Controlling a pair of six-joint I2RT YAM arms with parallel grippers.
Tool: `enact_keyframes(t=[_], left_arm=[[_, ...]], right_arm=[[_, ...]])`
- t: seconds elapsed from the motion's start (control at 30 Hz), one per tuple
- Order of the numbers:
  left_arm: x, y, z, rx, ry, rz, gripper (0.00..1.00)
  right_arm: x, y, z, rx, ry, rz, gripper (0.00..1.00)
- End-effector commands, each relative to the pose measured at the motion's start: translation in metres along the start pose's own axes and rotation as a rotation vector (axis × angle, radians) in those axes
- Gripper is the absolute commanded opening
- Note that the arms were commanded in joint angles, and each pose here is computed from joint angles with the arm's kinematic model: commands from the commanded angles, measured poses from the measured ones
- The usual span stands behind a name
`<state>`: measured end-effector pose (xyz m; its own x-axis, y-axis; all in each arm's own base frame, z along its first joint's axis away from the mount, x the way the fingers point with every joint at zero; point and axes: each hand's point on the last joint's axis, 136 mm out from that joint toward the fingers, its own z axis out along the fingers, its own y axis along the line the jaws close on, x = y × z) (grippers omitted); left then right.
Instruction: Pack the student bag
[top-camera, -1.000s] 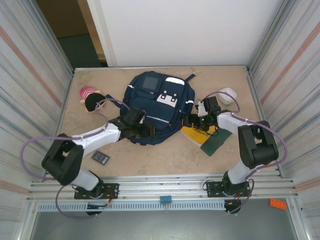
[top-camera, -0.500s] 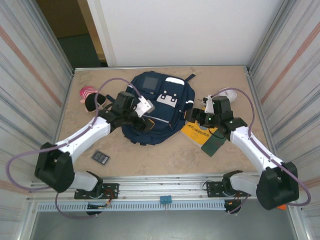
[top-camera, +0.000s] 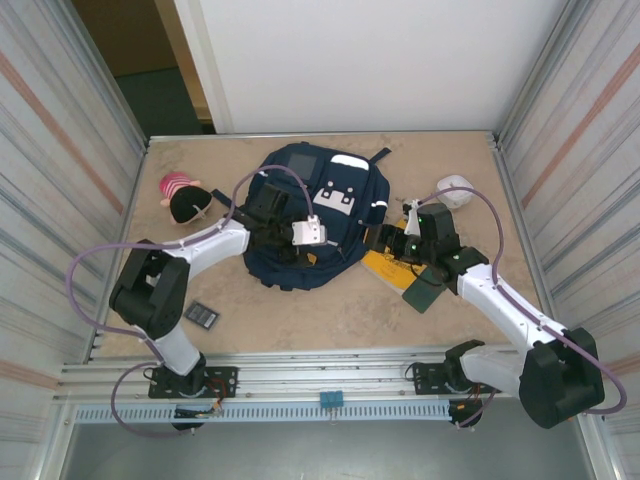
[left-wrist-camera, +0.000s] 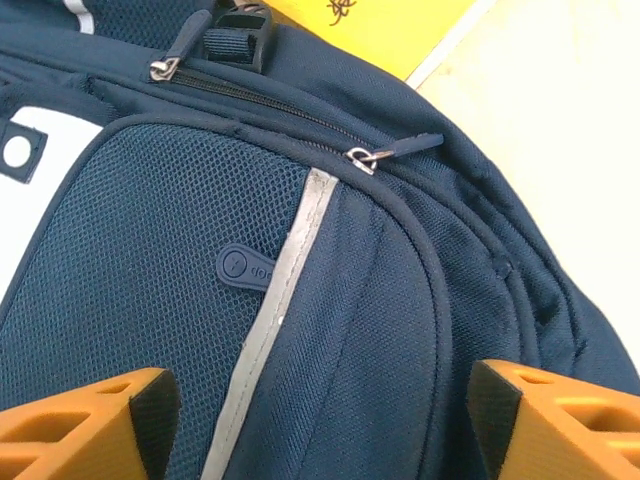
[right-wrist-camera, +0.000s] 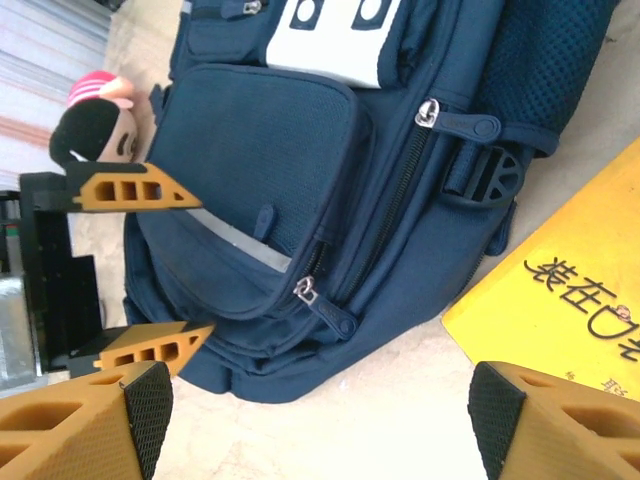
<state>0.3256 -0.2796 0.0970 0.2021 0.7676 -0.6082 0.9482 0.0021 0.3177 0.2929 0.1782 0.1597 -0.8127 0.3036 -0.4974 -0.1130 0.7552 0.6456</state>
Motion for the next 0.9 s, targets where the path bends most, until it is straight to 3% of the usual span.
enact_keyframes(t=[0.0, 0.1, 0.17, 0.2, 0.27, 0.33, 0.43, 0.6, 0.87], left_arm=[[-0.003, 0.005, 0.007, -0.007, -0.014, 0.101, 0.78], [0.005, 0.01, 0.015, -0.03, 0.016, 0.11, 0.77], [0.012, 0.012, 0.021, -0.044, 0.036, 0.125, 0.67], [0.013, 0.015, 0.022, -0.057, 0.038, 0.131, 0.58], [0.005, 0.022, 0.015, -0.084, 0.024, 0.123, 0.25], [-0.015, 0.026, -0.004, -0.052, -0.019, 0.06, 0.02], [-0.048, 0.025, -0.049, 0.029, -0.131, -0.039, 0.0], [-0.083, 0.037, -0.119, 0.009, -0.323, -0.078, 0.0], [-0.103, 0.06, -0.198, -0.02, -0.509, -0.131, 0.0]], right_arm=[[-0.003, 0.001, 0.002, -0.004, -0.021, -0.004, 0.79], [-0.003, 0.002, 0.005, -0.01, -0.016, -0.007, 0.79], [-0.002, 0.0, 0.007, -0.007, -0.013, -0.008, 0.79], [-0.002, 0.0, 0.007, -0.007, -0.016, -0.011, 0.79], [-0.003, -0.002, 0.008, -0.002, -0.027, -0.017, 0.79], [-0.008, -0.001, 0.007, -0.025, -0.052, -0.029, 0.79], [-0.016, 0.001, 0.006, -0.081, -0.103, -0.072, 0.78], [-0.024, -0.001, 0.011, -0.119, -0.141, -0.262, 0.74], [-0.014, -0.003, 0.037, -0.186, -0.081, -0.531, 0.67]])
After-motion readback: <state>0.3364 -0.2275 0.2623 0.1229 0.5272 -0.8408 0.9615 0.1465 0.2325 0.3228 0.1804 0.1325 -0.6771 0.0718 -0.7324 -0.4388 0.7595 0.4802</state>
